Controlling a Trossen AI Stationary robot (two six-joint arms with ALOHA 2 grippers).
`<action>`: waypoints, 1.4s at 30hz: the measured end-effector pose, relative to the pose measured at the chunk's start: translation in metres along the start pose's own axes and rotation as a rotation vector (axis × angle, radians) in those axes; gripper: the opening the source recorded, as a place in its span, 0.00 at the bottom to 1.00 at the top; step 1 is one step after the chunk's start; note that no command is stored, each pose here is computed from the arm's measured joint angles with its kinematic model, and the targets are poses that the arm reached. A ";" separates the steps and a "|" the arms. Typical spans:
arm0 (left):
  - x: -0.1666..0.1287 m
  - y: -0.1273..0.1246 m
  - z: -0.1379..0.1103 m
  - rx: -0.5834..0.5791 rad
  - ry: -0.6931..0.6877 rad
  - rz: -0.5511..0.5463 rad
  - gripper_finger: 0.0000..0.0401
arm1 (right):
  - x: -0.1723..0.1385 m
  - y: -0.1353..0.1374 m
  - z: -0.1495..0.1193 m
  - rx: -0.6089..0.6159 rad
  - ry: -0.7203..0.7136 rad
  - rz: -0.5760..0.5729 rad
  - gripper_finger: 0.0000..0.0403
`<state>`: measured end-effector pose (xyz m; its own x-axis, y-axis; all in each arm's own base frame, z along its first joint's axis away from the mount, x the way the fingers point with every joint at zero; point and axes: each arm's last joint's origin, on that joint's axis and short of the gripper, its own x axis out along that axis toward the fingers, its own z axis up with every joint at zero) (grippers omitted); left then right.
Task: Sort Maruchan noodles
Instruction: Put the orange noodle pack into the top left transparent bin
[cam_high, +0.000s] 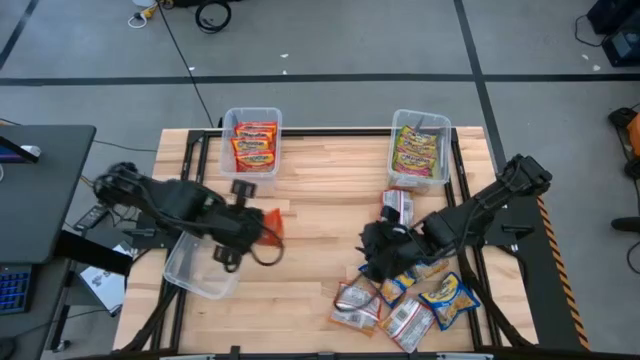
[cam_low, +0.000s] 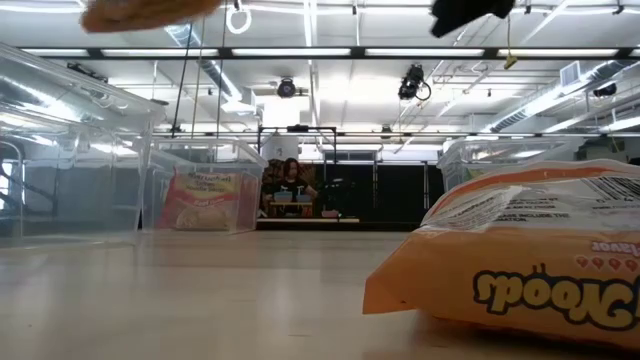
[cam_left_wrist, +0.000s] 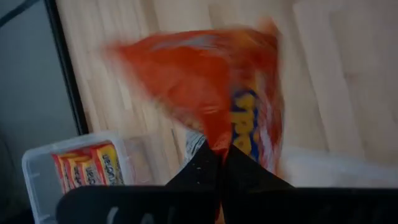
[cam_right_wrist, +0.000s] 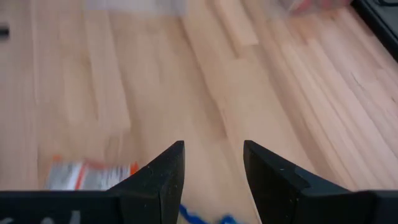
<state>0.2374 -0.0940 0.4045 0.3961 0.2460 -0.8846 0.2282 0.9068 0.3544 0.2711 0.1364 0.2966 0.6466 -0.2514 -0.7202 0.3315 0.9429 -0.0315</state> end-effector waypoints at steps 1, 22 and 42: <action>-0.002 0.002 -0.006 -0.019 -0.005 0.006 0.01 | 0.002 -0.002 0.004 0.023 -0.014 0.000 0.42; -0.022 0.017 -0.130 -0.213 -0.124 0.148 0.01 | 0.023 -0.028 0.041 0.281 -0.155 -0.013 0.42; 0.061 0.152 -0.102 -0.135 0.216 0.451 0.01 | 0.026 -0.034 0.044 0.295 -0.160 -0.024 0.42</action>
<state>0.2057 0.0940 0.3739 0.2332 0.6750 -0.7000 -0.0457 0.7267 0.6855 0.3068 0.0887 0.3093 0.7279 -0.3260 -0.6032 0.5174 0.8385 0.1711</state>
